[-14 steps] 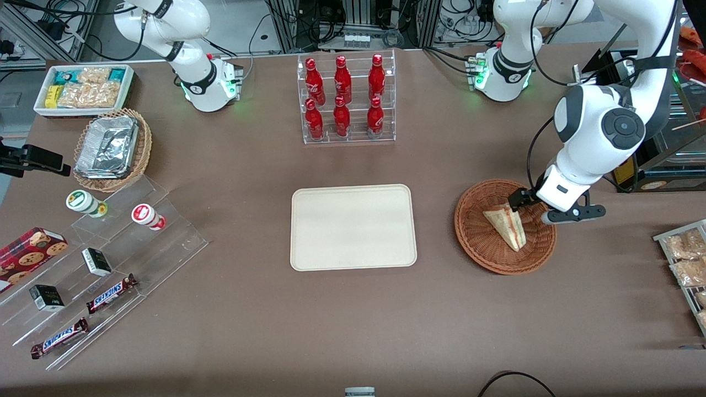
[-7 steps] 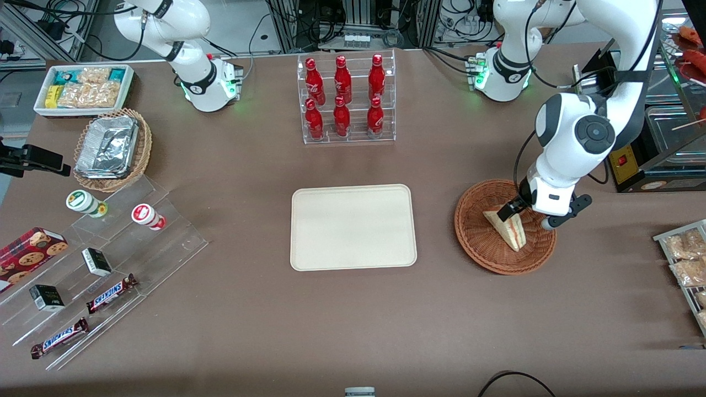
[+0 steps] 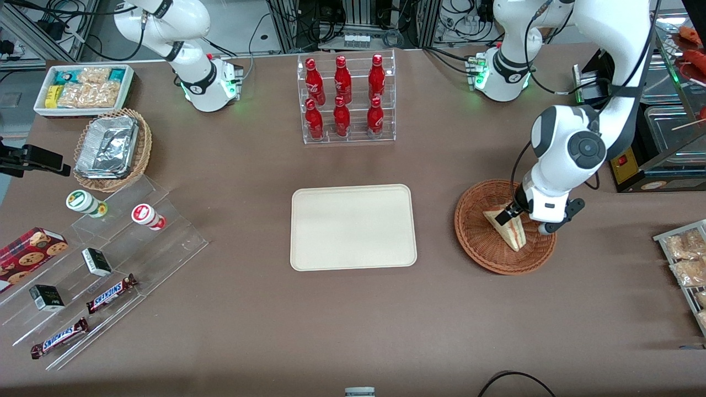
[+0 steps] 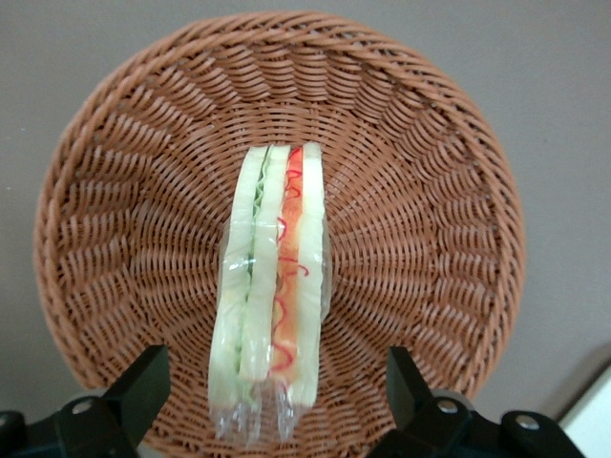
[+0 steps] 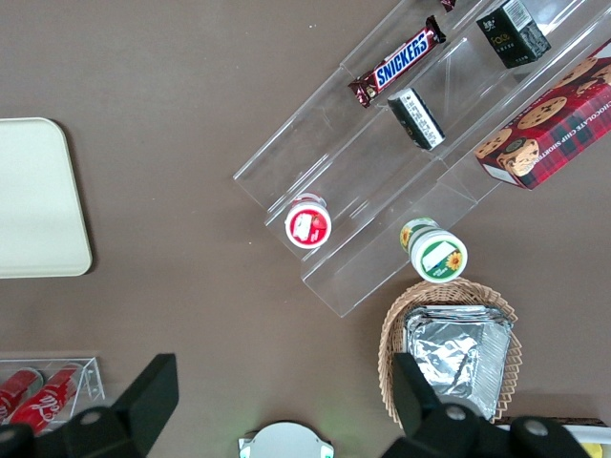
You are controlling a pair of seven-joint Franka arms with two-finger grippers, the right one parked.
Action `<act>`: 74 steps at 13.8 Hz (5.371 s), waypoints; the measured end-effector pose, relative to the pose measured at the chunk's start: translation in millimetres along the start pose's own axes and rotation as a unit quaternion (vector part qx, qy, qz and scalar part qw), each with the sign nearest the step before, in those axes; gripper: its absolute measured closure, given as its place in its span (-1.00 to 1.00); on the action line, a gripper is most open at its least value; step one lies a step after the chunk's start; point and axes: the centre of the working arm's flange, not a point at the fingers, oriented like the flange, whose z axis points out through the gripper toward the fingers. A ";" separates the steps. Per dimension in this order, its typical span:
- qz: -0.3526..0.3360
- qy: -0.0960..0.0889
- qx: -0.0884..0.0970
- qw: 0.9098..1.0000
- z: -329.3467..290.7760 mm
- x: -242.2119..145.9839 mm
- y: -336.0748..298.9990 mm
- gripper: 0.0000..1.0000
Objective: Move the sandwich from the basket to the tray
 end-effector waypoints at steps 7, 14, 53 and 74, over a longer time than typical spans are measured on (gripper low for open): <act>-0.008 -0.015 0.013 1.000 39.8 5.2 -6.3 -0.73; 0.023 -0.044 0.040 0.998 -1.0 12.8 9.8 0.38; 0.181 -0.092 0.038 0.979 67.3 -262.9 351.2 0.49; 0.284 -0.047 0.081 0.954 -150.7 -107.3 262.2 -1.00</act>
